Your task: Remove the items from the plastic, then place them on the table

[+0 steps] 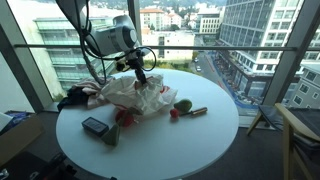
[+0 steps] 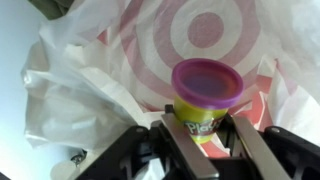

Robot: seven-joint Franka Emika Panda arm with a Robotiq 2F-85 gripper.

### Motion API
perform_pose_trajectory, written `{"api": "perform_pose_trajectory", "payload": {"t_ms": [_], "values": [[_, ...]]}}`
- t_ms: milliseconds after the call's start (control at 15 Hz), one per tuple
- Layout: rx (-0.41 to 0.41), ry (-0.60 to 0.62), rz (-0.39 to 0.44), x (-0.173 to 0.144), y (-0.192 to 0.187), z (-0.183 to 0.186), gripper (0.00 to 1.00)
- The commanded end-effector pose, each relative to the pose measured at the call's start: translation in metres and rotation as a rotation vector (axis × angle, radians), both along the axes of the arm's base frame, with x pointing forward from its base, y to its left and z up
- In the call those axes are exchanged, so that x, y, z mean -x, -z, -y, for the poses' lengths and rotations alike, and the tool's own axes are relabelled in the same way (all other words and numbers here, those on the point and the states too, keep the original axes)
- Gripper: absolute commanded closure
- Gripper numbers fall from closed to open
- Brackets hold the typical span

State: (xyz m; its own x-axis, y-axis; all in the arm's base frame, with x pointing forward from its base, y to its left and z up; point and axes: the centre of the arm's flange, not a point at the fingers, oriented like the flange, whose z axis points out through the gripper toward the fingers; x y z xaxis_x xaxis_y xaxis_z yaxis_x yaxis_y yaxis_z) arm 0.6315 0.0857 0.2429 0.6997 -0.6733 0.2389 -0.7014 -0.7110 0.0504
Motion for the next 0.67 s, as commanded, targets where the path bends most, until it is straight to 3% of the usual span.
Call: {"api": "perform_pose_trajectory", "payload": {"t_ms": [0, 333, 600], "values": [[-0.072, -0.04, -0.014, 0.016, -0.064, 0.004, 0.83], [-0.287, -0.228, 0.012, 0.046, -0.13, -0.023, 0.83], [-0.337, -0.445, 0.064, 0.056, -0.146, -0.076, 0.83]]}}
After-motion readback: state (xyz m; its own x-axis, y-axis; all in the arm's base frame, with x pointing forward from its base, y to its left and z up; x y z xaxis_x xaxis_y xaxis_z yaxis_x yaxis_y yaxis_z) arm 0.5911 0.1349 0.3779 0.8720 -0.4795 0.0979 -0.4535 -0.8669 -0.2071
